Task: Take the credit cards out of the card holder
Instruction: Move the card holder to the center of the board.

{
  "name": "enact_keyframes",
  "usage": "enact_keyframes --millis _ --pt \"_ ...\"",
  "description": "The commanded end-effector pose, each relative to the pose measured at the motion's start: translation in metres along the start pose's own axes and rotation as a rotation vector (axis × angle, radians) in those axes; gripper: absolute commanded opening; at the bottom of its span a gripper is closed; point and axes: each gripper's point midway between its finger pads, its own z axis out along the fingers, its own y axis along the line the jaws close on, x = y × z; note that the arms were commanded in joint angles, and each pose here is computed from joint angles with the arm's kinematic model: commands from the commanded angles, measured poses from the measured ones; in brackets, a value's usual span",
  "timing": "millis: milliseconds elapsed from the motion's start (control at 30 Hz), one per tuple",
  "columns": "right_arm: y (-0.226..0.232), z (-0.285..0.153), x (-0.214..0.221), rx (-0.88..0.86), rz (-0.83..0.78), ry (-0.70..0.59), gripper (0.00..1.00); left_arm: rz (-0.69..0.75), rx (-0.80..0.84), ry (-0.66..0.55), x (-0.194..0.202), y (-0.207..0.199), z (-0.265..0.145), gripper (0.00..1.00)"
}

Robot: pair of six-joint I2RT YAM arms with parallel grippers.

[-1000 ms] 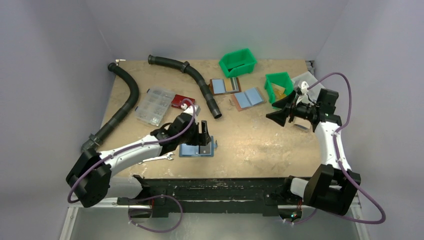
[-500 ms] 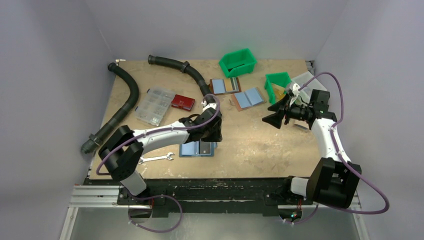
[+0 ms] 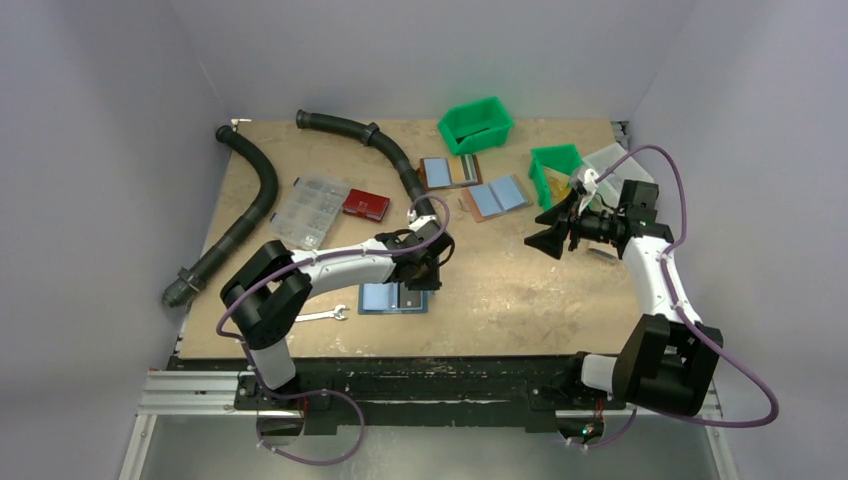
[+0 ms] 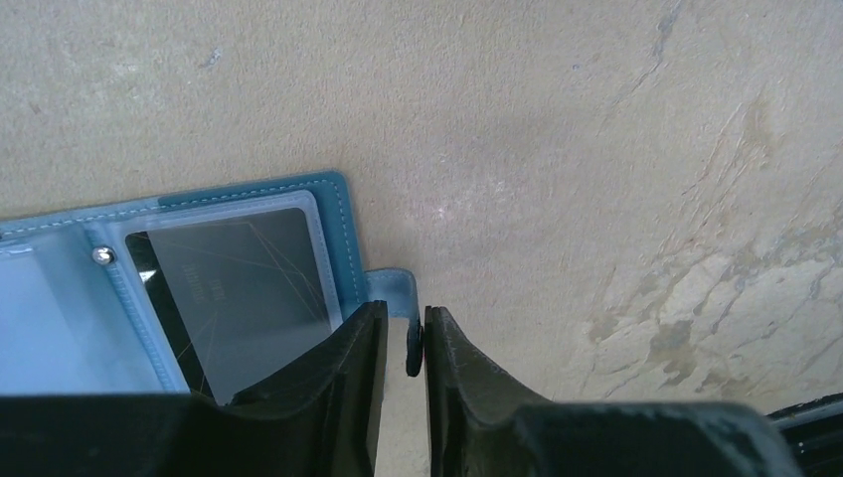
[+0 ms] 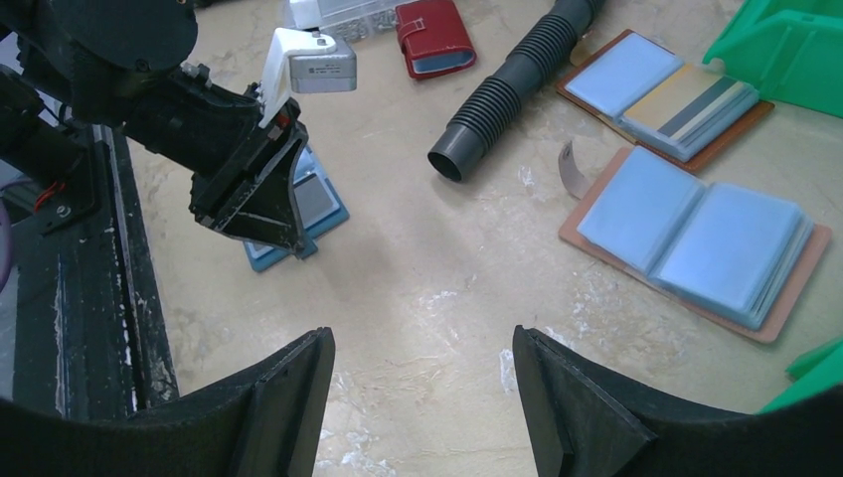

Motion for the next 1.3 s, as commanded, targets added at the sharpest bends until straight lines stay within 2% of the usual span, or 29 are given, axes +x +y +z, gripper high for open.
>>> enact_keyframes --millis 0,167,400,633,767,867,1133,1200,1267 --pt "-0.001 0.0 -0.009 -0.012 -0.042 -0.003 0.74 -0.003 0.05 -0.002 -0.007 -0.018 -0.004 0.19" --pt "0.0 0.0 -0.006 -0.031 -0.044 0.01 0.73 0.015 0.112 -0.018 -0.015 -0.035 -0.009 0.0" --pt "0.006 0.0 0.001 -0.09 -0.027 0.038 0.72 0.043 0.25 -0.02 -0.032 -0.079 -0.006 0.0" --pt "-0.004 0.001 0.004 -0.039 0.005 0.06 0.71 0.068 0.432 -0.007 -0.04 -0.129 0.003 0.01" --pt "-0.008 0.003 0.007 -0.022 0.027 0.072 0.71 0.116 0.511 -0.094 -0.055 -0.139 -0.017 0.33" --pt "-0.01 0.005 0.008 -0.01 0.041 0.08 0.71 0.14 0.505 -0.204 -0.07 -0.127 -0.041 0.5" --pt "-0.006 0.021 0.014 -0.025 0.069 0.112 0.69 0.07 0.459 -0.445 -0.093 -0.059 -0.092 0.77" --pt "-0.002 0.027 0.015 -0.037 0.081 0.116 0.67 0.037 0.509 -0.454 -0.09 -0.047 -0.098 0.85" --pt "0.004 0.034 0.016 -0.059 0.094 0.122 0.66 0.015 0.586 -0.422 -0.083 -0.04 -0.101 0.88"
